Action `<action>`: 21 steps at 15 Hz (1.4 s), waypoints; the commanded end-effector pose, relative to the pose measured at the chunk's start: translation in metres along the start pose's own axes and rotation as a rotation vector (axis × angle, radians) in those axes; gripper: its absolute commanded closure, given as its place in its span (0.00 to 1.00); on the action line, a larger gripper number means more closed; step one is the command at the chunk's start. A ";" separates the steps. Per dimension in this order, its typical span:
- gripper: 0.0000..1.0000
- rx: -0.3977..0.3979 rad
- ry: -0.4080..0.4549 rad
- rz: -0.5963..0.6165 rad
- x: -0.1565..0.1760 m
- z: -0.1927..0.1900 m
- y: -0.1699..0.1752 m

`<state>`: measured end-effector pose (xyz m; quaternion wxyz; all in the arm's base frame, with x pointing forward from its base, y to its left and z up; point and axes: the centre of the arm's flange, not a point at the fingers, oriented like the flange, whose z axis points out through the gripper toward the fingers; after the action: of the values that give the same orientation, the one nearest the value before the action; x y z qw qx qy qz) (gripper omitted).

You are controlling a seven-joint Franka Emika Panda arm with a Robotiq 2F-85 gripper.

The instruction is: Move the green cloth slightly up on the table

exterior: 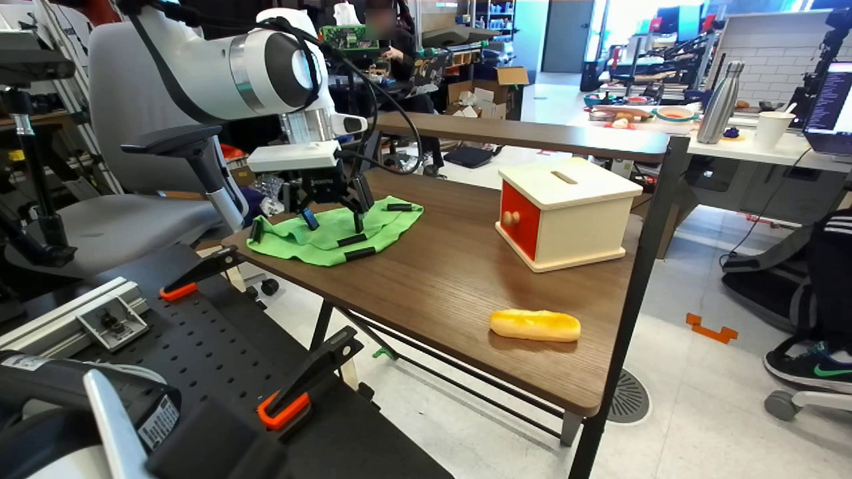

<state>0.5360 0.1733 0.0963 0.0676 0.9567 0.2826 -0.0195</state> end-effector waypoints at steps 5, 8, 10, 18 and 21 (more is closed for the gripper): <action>0.00 0.023 0.043 0.031 0.038 0.005 0.055; 0.00 0.054 0.041 0.090 0.058 0.003 0.092; 0.00 0.073 0.029 0.132 0.070 0.003 0.118; 0.00 0.106 -0.072 0.227 0.105 0.022 0.176; 0.00 0.101 -0.087 0.245 0.118 0.021 0.187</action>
<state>0.6982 0.0783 0.1025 0.0396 0.9829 0.1698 -0.0585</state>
